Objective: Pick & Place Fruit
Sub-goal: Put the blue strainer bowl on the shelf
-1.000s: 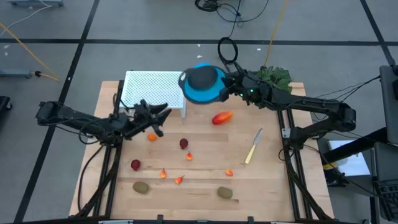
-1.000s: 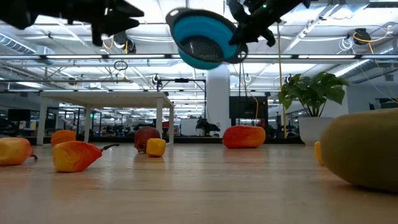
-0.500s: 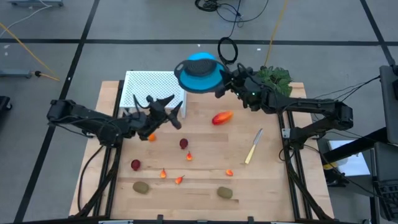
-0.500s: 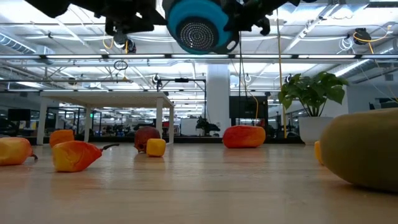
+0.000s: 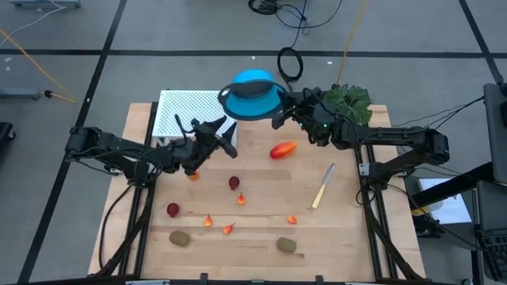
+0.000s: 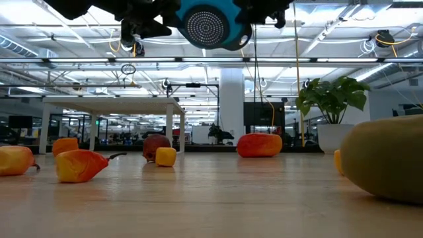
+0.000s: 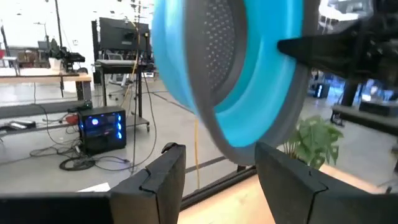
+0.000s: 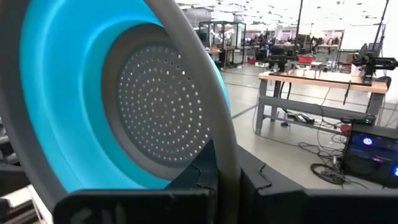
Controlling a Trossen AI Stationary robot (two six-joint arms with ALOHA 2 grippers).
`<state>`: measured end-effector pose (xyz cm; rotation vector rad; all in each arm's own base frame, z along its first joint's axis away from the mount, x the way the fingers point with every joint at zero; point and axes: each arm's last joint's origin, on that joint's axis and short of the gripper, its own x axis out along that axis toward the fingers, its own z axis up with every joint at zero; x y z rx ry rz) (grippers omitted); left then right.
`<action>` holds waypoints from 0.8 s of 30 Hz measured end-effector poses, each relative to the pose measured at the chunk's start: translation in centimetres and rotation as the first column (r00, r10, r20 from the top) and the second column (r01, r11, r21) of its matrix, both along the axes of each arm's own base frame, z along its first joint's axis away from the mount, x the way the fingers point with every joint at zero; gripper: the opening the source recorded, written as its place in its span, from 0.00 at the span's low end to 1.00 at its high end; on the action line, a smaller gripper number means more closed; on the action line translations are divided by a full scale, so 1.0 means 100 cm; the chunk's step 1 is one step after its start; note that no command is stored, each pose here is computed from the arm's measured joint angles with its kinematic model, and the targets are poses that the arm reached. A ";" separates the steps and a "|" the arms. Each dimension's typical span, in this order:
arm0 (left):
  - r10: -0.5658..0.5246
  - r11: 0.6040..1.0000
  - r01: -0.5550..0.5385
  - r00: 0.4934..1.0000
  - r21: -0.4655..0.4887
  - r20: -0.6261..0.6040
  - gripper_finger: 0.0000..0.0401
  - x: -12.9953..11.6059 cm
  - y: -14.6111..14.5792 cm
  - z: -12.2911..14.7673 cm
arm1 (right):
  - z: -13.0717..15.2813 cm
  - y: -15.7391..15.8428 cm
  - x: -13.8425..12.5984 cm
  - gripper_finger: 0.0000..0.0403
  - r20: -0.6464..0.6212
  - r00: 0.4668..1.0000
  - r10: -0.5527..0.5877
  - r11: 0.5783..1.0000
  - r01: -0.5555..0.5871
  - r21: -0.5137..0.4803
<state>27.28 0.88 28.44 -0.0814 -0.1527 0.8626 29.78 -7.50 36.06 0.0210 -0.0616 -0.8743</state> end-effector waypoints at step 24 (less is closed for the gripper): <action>-0.021 0.996 0.039 0.980 -0.085 0.197 0.48 -0.001 0.016 0.007 | -0.013 0.018 0.021 0.02 0.008 1.000 -0.004 1.000 0.004 -0.006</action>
